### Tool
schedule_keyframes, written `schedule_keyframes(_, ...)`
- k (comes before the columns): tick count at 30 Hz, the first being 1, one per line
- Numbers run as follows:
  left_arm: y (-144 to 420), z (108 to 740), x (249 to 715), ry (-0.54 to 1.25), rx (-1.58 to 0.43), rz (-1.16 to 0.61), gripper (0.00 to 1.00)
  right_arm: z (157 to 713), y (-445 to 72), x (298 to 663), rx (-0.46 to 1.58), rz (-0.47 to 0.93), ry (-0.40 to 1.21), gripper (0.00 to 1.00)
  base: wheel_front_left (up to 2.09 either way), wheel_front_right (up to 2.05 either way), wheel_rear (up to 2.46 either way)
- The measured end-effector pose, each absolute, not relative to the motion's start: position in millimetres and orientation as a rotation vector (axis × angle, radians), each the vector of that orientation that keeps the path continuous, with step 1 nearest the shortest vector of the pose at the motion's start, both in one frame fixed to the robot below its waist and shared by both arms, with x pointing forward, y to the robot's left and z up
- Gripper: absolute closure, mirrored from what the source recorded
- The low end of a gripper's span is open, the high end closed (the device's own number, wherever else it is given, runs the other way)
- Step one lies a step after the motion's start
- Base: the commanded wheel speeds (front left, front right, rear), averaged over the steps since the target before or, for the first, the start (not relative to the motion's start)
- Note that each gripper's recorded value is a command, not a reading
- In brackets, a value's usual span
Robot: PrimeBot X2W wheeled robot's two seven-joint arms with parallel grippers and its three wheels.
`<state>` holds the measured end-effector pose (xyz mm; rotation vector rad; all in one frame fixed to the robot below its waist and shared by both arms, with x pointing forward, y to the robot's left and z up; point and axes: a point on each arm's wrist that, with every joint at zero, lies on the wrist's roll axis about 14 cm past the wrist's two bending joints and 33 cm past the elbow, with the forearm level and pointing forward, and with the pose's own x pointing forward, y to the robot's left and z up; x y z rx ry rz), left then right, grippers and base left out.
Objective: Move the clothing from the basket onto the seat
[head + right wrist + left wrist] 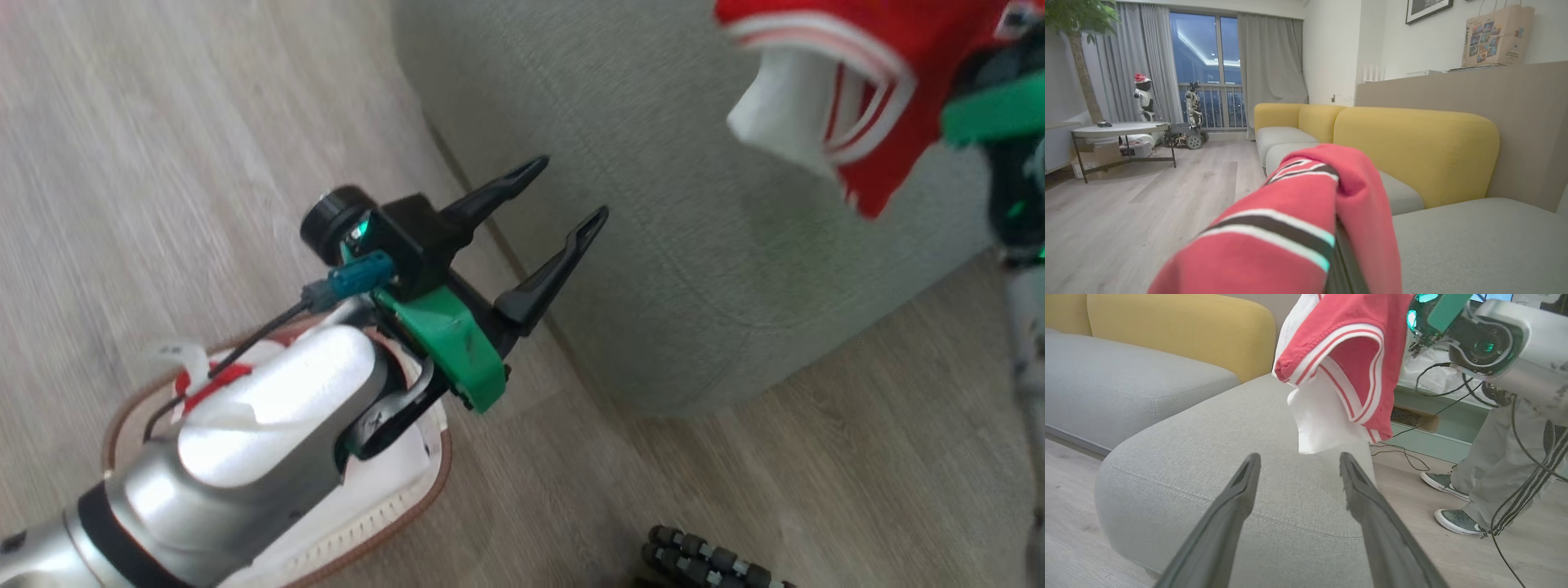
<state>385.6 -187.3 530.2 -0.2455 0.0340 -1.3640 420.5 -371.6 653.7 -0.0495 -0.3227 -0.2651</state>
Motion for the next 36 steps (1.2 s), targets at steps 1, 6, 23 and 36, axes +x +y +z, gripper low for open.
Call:
schedule_keyframes(1, -186, 528, 389, 0.035, -0.250, -1.361, 0.00, 651, -375, 429, -0.056, -0.265, -0.308, 1.00, 0.00, 0.00, 0.00)
schedule_keyframes(6, -181, 519, 403, 0.040, -0.251, -1.365, 0.00, 644, -390, 468, -0.085, -0.271, -0.263, 1.00, 0.00, 0.00, 0.00)
schedule_keyframes(23, -164, 476, 449, 0.071, -0.283, -1.331, 0.00, 549, -441, 546, -0.198, -0.363, -0.002, 1.00, 0.00, 0.00, 0.00)
schedule_keyframes(36, -157, 457, 454, 0.113, -0.288, -1.307, 0.00, 437, -431, 536, -0.243, -0.314, 0.464, 1.00, 0.00, 0.00, 0.00)
